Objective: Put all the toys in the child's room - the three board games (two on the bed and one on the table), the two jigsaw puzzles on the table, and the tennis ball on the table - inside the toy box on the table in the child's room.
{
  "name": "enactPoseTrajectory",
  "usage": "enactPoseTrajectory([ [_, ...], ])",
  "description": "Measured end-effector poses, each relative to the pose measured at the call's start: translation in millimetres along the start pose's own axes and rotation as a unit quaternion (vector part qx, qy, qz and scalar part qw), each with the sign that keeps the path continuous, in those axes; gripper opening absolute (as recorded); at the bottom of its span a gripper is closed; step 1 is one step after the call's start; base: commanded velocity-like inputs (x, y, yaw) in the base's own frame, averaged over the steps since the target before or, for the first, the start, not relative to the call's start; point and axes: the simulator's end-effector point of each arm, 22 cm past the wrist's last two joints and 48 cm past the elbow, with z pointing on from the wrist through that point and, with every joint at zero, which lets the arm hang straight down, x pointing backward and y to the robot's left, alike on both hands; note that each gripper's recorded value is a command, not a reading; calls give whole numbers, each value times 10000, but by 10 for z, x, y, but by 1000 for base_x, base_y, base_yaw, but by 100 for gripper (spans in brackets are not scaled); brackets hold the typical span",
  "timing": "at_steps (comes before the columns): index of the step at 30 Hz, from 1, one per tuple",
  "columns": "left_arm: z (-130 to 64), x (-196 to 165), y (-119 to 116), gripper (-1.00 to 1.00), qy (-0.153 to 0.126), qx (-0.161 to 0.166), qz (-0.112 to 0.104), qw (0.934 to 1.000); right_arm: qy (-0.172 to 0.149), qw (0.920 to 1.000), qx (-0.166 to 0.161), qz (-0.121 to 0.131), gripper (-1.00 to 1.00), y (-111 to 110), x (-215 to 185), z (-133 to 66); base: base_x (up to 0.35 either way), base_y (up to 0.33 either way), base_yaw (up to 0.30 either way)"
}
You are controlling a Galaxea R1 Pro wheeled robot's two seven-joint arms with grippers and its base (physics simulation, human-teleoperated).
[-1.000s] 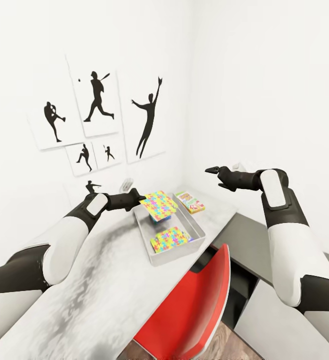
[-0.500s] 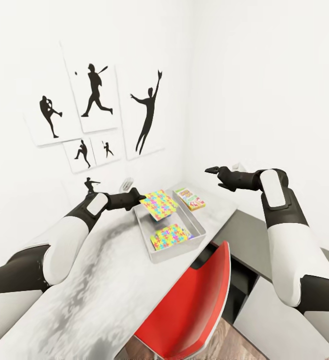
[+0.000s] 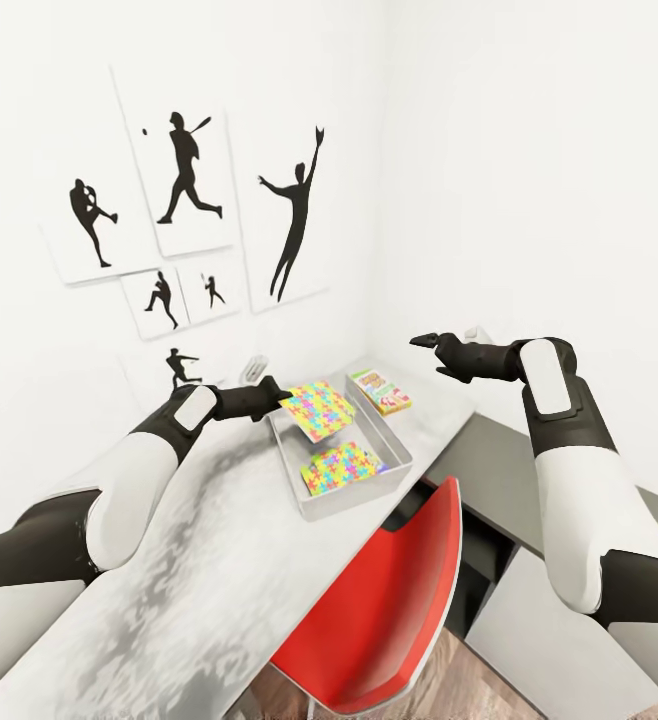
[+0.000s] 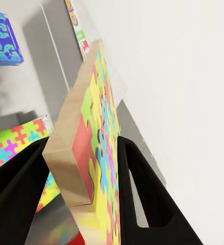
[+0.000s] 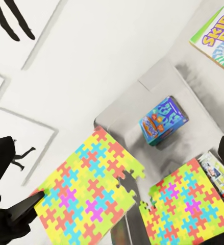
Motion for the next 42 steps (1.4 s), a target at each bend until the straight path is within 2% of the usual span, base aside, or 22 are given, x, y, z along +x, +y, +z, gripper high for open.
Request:
enactPoseTrajectory([
  [5, 52, 101, 98, -100, 178, -196, 273, 9993, 28, 10000, 24, 19, 100, -46, 25, 37, 0, 0, 0],
  [11, 108, 151, 130, -100, 241, -226, 330, 9989, 66, 10000, 51, 35, 100, -99, 60, 82, 0, 0, 0],
  [17, 126, 79, 71, -100, 194, -206, 535, 9982, 111, 9999, 75, 45, 100, -149, 104, 129, 0, 0, 0],
  [31, 242, 176, 139, -100, 295, -205, 521, 9980, 186, 9997, 132, 107, 100, -277, 174, 225, 0, 0, 0],
  [37, 284, 238, 46, -100, 374, 102, 480, 9981, 217, 9996, 160, 130, 100, -336, 207, 263, 0, 0, 0],
  [42, 309, 326, 39, -100, 524, 113, 667, 9963, 225, 9995, 161, 138, 100, -346, 215, 274, 0, 0, 0],
])
